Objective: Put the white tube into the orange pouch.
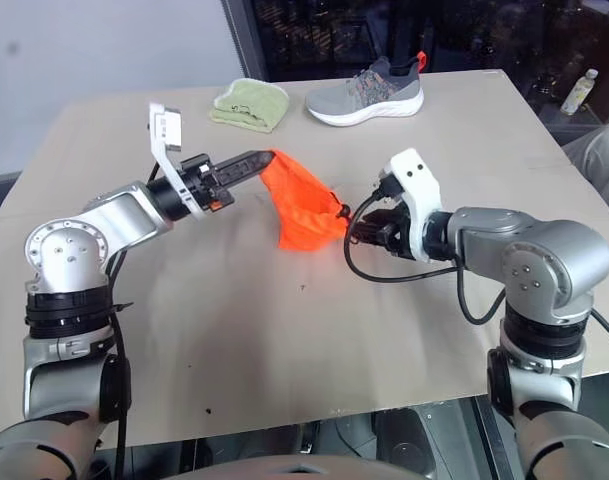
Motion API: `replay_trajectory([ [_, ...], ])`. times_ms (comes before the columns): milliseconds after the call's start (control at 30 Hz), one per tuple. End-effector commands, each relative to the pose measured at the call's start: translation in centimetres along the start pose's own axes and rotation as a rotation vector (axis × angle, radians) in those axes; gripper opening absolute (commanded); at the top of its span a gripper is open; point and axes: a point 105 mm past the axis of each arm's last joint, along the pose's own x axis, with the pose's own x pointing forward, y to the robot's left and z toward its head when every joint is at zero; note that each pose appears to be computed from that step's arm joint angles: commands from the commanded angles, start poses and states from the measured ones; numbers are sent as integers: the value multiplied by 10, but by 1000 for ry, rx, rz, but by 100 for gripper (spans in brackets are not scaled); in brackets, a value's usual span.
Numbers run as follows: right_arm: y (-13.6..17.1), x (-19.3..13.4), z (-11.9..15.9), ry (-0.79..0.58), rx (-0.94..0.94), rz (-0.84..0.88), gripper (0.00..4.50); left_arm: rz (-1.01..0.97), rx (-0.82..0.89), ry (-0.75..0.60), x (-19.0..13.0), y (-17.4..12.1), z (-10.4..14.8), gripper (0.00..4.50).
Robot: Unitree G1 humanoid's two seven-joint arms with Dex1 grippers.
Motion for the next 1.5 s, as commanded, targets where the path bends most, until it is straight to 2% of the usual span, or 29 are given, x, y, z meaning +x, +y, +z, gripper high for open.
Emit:
replay_trajectory([
  [33, 2, -2, 0, -3, -20, 6, 178, -25, 28, -38, -3, -8, 13, 0],
  [67, 3, -3, -1, -3, -19, 15, 178, -26, 26, -38, -3, -9, 13, 0],
  [167, 5, -3, 0, -10, -24, 30, 104, -37, 23, -39, -2, -11, 11, 0],
  [200, 5, -2, 1, -14, -25, 29, 43, -41, 19, -40, -2, -12, 11, 0],
  [233, 4, -3, 2, -17, -25, 25, 9, -43, 17, -40, -2, -13, 11, 0],
  [400, -3, -14, 5, -18, -42, 3, 9, -43, 16, -41, -1, -13, 11, 0],
  [567, -3, -47, 13, -22, -117, 10, 9, -56, 19, -38, -1, -15, 9, 0],
  [667, 4, -77, 28, -77, -166, 52, 9, -94, 32, -24, 2, -22, 4, 0],
  [767, 4, -87, 51, -193, -133, 81, 9, -113, 41, -27, 5, -25, 2, 0],
  [900, -1, -92, 81, -334, -77, 94, 9, -118, 61, -97, 12, -25, 22, 0],
  [1233, -4, -81, 109, -418, -26, 94, 9, -133, 187, -225, 16, -25, 83, 0],
  [1300, -3, -80, 110, -413, -29, 98, 9, -144, 204, -199, 15, -27, 77, 0],
  [1400, 0, -73, 103, -365, -34, 107, 9, -138, 218, -101, 11, -23, 43, 0],
  [1500, 2, -61, 83, -256, -54, 91, 9, -137, 244, 5, 7, -22, -1, 0],
])
